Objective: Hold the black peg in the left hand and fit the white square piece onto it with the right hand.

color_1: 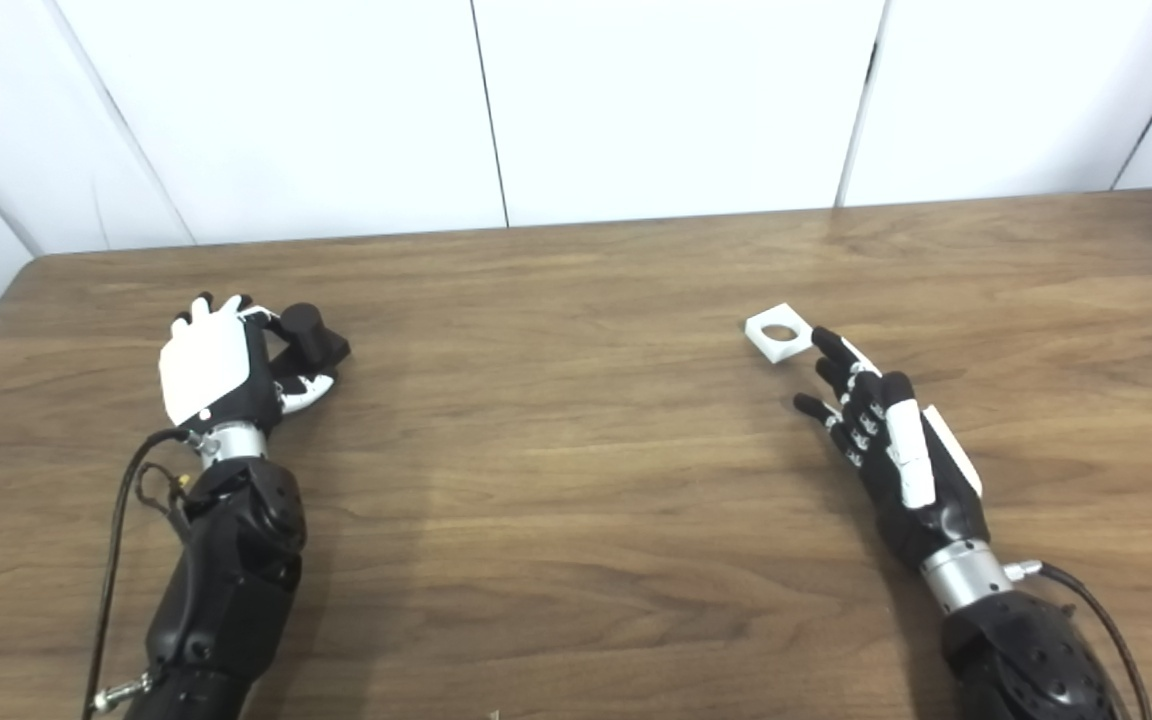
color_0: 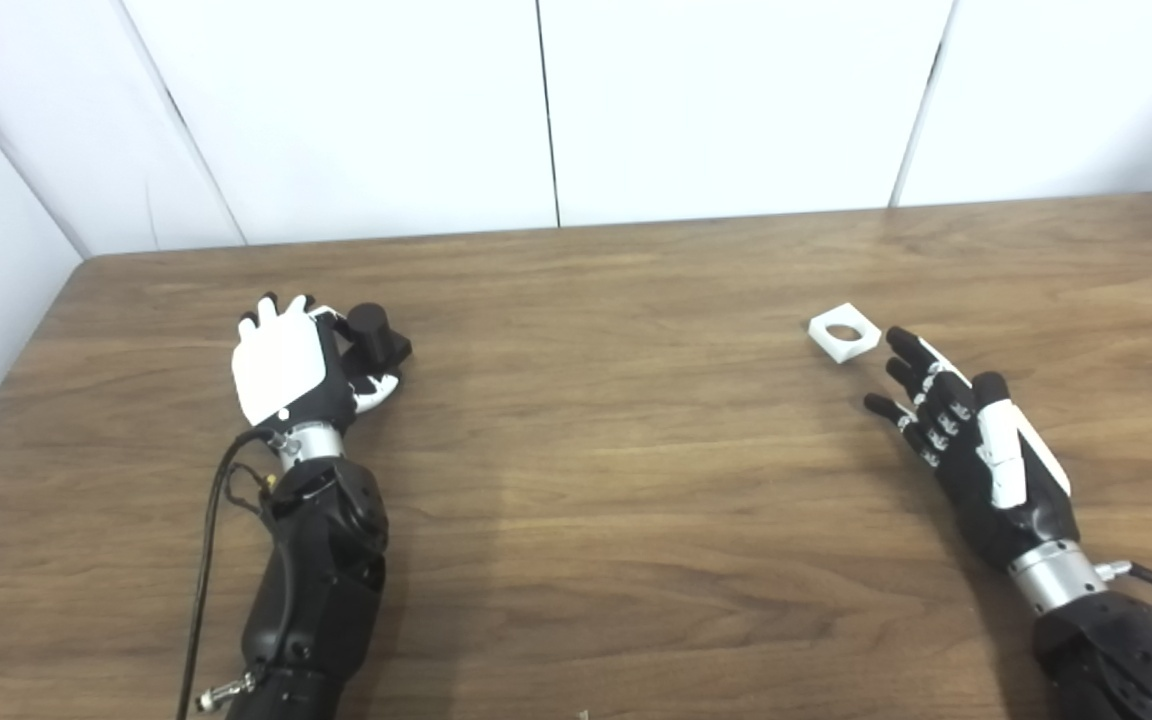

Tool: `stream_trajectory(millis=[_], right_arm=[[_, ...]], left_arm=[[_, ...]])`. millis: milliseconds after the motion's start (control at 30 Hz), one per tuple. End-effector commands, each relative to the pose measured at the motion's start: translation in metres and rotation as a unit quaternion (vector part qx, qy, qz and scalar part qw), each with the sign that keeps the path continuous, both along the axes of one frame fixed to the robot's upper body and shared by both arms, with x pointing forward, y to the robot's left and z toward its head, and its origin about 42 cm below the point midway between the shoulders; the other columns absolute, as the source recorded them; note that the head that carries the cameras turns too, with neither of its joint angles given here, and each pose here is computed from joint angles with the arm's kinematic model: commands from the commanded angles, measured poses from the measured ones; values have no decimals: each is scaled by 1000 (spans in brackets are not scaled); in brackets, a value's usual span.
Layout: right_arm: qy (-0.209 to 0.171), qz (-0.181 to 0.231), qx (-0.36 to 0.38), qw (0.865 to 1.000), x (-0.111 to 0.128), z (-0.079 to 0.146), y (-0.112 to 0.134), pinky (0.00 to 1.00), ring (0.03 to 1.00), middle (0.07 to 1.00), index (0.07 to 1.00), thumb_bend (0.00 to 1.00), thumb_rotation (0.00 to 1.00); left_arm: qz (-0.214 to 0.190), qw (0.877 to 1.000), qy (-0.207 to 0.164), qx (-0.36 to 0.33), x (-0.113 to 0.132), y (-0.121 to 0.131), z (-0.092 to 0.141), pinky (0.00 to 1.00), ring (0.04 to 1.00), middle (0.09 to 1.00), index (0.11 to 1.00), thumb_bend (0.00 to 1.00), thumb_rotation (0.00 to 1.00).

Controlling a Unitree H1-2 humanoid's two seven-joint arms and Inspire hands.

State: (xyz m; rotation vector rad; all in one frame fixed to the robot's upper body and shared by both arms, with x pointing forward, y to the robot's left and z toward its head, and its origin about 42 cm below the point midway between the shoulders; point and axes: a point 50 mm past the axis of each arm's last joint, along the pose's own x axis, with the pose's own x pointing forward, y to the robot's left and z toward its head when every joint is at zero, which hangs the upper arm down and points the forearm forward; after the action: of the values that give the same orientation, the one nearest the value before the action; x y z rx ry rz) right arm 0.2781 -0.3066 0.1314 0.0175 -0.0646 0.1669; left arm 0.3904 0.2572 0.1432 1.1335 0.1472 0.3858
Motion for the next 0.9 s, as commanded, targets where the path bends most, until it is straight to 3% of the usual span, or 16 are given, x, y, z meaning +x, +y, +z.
stream_trajectory(millis=[0, 167, 500, 867], right_arm=[[15, -11, 2, 1000, -10, -12, -7, 902, 1000, 992, 910, 675, 1000], [15, -13, 0, 1000, -10, -9, -6, 895, 1000, 991, 909, 695, 1000], [12, -9, -7, 1000, -7, -9, -1, 877, 1000, 992, 918, 685, 1000], [12, -8, 2, 1000, -4, -5, 6, 912, 1000, 994, 912, 691, 1000]], left_arm=[[-7, 999, -20, -28, 1, 4, 13, 1000, 1000, 907, 566, 751, 95], [-37, 996, -11, -80, -10, -11, 17, 848, 986, 885, 573, 747, 101], [-130, 984, 18, -121, -35, -49, 30, 825, 951, 865, 602, 747, 145], [-242, 965, 40, -94, -85, -104, 25, 799, 939, 868, 593, 765, 227]])
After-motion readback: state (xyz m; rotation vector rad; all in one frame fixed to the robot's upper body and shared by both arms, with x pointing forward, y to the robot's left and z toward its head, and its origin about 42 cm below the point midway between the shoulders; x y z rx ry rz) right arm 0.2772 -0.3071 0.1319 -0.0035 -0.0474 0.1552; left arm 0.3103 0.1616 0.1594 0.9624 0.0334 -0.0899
